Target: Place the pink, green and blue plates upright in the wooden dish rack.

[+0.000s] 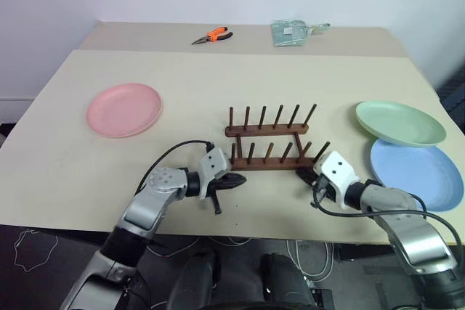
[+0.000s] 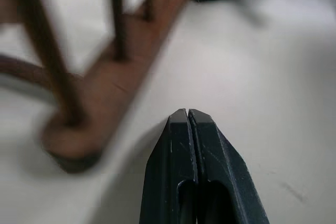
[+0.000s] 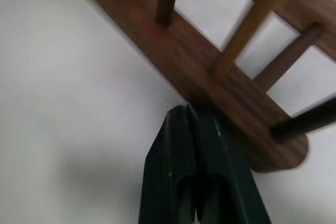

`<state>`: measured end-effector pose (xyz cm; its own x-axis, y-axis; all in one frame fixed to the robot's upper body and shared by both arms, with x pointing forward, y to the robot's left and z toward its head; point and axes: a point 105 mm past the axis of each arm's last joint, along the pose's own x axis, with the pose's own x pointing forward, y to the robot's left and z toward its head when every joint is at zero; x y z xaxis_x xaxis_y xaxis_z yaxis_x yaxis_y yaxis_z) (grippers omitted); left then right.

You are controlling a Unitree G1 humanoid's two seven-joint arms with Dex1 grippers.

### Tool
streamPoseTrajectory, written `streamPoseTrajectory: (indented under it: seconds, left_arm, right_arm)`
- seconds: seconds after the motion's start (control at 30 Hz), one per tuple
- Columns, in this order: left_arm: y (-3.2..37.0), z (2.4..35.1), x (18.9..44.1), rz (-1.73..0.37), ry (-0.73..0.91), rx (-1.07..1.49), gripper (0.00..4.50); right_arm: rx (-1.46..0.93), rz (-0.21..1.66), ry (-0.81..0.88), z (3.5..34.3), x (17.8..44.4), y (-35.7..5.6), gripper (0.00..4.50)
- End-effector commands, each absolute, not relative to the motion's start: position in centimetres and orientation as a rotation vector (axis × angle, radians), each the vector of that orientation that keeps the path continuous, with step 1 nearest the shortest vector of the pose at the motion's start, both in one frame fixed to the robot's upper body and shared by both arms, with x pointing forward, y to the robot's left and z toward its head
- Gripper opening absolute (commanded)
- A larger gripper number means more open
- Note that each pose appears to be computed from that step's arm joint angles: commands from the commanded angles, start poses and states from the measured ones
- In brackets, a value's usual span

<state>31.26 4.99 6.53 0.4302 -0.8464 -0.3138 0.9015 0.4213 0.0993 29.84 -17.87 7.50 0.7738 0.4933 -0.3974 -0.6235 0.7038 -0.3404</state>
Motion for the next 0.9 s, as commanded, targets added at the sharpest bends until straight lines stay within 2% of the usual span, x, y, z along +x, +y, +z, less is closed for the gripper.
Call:
streamPoseTrajectory:
  seconds: [0.03,0.13,0.27,0.33,0.37,0.43,0.5,0.6,0.63,0.73,0.8,0.9]
  left_arm:
    - [8.4,4.4,35.5,-0.805,0.299,0.307,0.03]
    - [8.3,4.9,36.5,-0.778,0.269,0.278,0.03]
    - [9.1,4.9,36.9,-0.758,0.264,0.288,0.03]
    - [9.5,5.2,36.4,-0.782,0.260,0.268,0.00]
    - [9.8,5.4,35.9,-0.797,0.256,0.259,0.25]
    - [10.5,6.1,34.9,-0.827,0.250,0.225,0.89]
    - [12.0,7.8,34.8,-0.788,0.205,0.165,1.82]
    - [18.9,12.9,37.1,-0.410,0.041,0.030,3.36]
    - [21.7,13.8,37.9,-0.244,0.024,-0.003,3.85]
    - [28.9,15.1,38.1,0.177,0.015,-0.062,3.85]
    - [31.6,15.8,37.4,0.351,-0.005,-0.138,3.85]
    - [33.7,16.2,36.4,0.505,-0.035,-0.342,3.85]
  right_arm:
    - [-0.531,0.502,0.253,7.6,32.8,-18.6,0.00]
    - [-0.529,0.484,0.224,8.1,34.4,-18.3,0.00]
    - [-0.516,0.509,0.201,8.7,34.9,-17.9,0.00]
    - [-0.486,0.543,0.197,9.1,34.5,-17.7,0.52]
    - [-0.475,0.571,0.193,9.4,34.1,-17.5,0.80]
    - [-0.470,0.632,0.183,9.8,33.2,-16.9,1.80]
    - [-0.463,0.693,0.172,10.1,32.2,-16.1,2.75]
    - [-0.462,0.805,0.142,10.8,30.2,-14.1,4.32]
    - [-0.465,0.822,0.136,10.9,30.0,-13.7,4.50]
    - [-0.454,0.838,0.128,10.8,30.0,-12.8,4.50]
    - [-0.453,0.845,0.124,10.7,30.3,-12.4,4.50]
    - [-0.454,0.864,0.116,10.6,30.6,-11.7,4.50]
